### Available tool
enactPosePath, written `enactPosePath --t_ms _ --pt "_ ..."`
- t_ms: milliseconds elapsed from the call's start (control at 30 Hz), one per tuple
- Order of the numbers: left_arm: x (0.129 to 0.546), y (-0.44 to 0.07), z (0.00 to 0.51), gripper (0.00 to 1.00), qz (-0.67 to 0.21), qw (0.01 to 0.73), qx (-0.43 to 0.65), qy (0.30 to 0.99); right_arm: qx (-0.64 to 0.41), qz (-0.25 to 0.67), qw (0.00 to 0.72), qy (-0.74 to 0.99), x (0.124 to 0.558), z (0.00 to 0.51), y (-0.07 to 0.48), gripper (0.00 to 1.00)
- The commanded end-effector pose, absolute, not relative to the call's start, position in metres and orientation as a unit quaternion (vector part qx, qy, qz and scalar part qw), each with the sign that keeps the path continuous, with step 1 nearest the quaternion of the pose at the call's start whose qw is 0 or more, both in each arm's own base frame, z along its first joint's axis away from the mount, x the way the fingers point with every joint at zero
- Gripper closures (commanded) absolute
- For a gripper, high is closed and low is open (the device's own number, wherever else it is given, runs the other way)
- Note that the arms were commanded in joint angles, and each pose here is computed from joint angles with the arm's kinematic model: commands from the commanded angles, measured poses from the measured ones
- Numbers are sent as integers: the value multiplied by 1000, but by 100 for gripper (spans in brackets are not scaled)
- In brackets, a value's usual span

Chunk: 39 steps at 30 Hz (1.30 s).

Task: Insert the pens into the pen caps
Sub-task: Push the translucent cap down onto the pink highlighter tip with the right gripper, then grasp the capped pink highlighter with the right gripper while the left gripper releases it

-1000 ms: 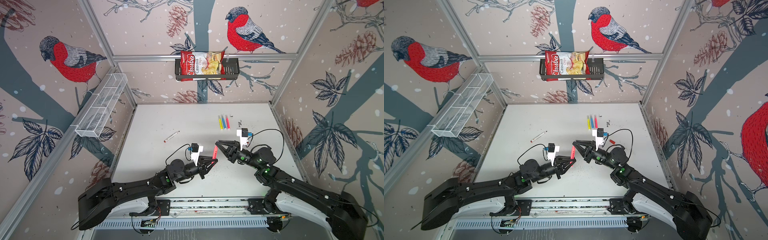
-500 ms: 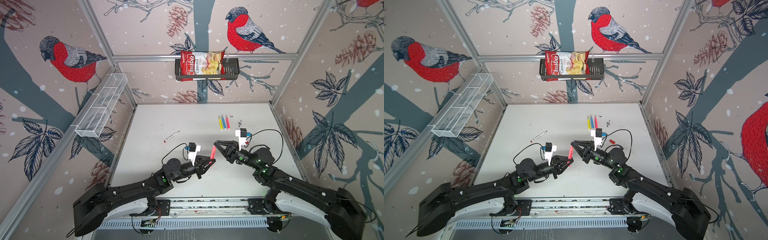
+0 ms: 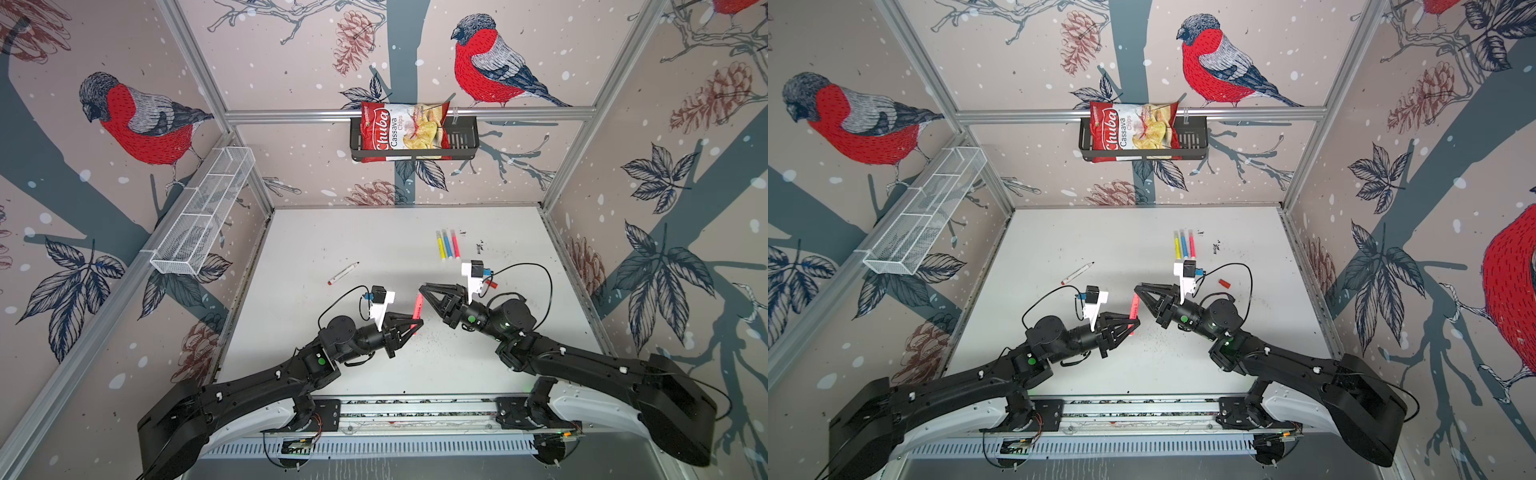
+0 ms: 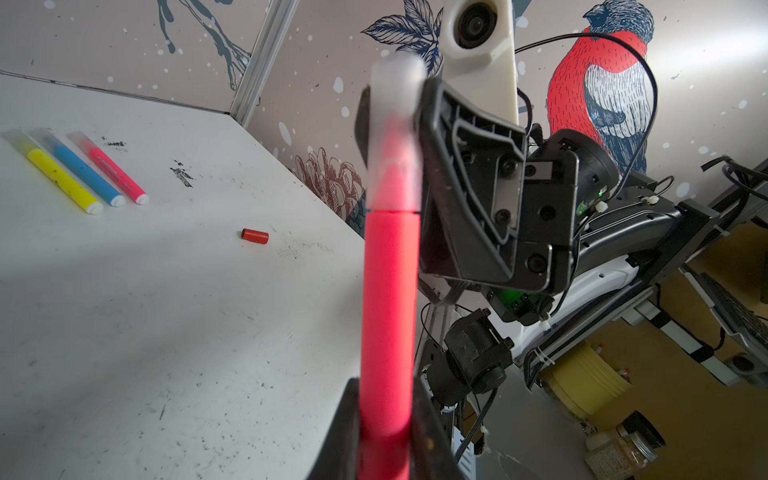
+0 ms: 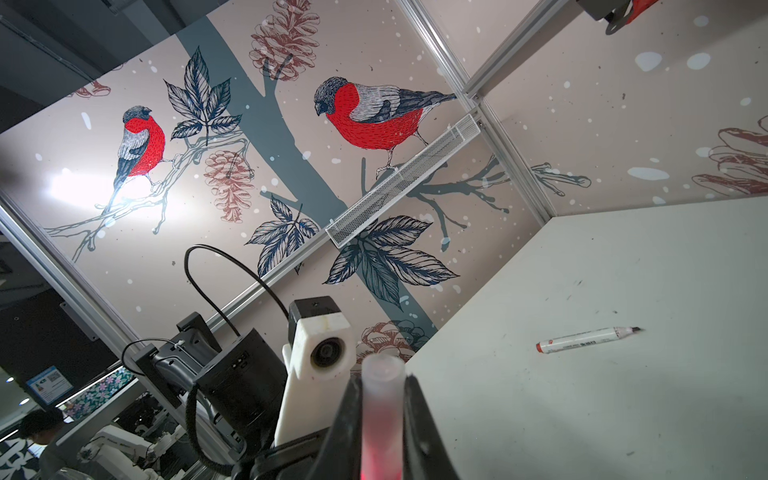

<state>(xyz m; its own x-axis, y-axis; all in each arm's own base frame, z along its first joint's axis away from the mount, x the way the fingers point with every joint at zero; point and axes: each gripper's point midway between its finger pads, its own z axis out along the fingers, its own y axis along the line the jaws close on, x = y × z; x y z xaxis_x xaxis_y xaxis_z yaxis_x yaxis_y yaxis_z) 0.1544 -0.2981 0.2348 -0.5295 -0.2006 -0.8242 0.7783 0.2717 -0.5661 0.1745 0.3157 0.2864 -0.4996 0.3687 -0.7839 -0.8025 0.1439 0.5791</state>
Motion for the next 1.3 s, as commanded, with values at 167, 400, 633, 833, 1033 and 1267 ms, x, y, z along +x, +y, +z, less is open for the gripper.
enactPosePath --t_ms 167,400,633,833,1033,1267 --pt "174 -267 313 99 -583 552 150 577 -242 614 332 673 133 209 341 91" --pt "178 -251 323 100 -571 568 144 575 -250 604 307 691 120 188 344 92" --pt "178 -247 322 100 -569 570 140 576 -254 591 323 694 124 194 343 92" --pt "177 -247 320 100 -571 568 140 575 -261 585 331 693 127 201 347 92" --pt "177 -242 318 100 -566 573 136 577 -262 583 322 698 126 195 349 92" --pt "178 -244 310 100 -566 567 135 583 -258 582 366 679 138 223 343 78"
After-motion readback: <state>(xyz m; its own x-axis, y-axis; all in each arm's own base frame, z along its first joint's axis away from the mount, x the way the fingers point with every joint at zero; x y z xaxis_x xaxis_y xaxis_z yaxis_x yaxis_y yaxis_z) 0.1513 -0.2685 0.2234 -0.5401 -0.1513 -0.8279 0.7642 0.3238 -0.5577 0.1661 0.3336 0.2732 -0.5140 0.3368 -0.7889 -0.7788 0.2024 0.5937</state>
